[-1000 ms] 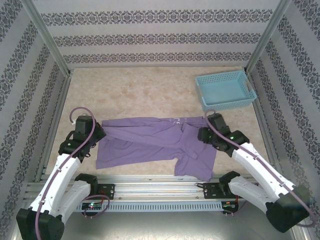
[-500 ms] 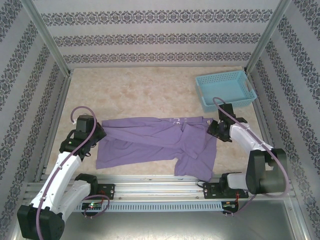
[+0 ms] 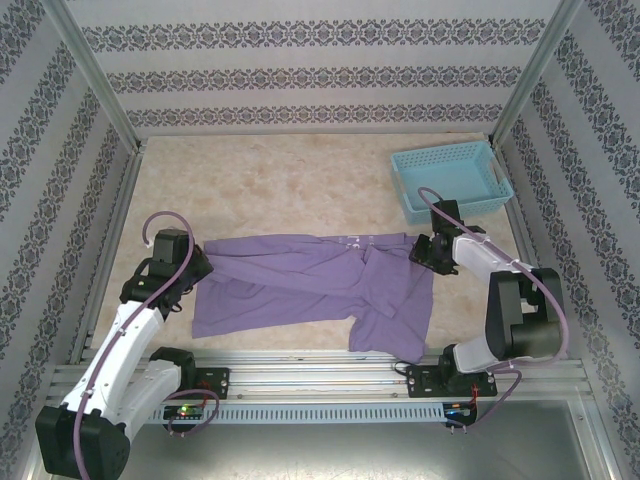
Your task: Fold the inside-out t-shirt
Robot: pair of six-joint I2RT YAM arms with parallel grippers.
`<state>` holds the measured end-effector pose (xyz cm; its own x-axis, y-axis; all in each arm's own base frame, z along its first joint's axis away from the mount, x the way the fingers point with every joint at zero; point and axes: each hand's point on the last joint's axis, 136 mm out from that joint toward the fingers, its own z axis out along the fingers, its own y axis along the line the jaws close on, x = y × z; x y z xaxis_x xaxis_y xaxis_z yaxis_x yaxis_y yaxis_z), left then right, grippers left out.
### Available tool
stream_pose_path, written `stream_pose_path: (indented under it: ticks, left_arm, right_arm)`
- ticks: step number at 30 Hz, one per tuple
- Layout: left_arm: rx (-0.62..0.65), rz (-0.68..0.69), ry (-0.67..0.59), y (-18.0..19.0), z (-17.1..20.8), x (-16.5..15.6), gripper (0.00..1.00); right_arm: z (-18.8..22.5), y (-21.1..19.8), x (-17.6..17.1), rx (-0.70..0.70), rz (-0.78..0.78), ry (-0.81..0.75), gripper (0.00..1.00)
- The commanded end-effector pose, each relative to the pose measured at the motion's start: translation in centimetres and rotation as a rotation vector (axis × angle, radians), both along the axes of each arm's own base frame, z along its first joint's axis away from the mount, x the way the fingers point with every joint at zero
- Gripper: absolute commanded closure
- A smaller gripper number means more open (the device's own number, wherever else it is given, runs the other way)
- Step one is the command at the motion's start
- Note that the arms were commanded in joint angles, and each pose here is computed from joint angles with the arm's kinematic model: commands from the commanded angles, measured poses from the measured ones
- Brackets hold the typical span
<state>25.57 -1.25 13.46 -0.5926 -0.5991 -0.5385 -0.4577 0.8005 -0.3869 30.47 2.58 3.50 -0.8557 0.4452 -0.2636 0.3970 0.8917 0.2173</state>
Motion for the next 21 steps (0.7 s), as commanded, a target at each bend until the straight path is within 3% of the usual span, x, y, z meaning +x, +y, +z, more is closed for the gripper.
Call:
stream_pose_path:
  ticks: [1, 7, 12, 21]
  left_arm:
    - [0.013, -0.004, -0.031, 0.3, 0.8, 0.6, 1.0]
    - [0.014, 0.013, -0.031, 0.7, 1.2, 0.8, 1.0]
    - [0.007, 0.024, -0.09, 1.2, 3.9, 1.8, 1.0]
    - [-0.006, 0.012, -0.339, 1.6, 12.3, 3.7, 1.0]
  right_arm:
    - [0.9, -0.4, 0.8, -0.032, 0.007, -0.028, 0.74]
    - [2.6, -0.8, 0.7, -0.084, 0.007, -0.06, 1.0]
    - [7.1, -1.1, 1.1, -0.136, 0.014, -0.145, 1.0]
    - [22.6, -2.2, 0.0, -0.197, -0.022, -0.48, 1.0]
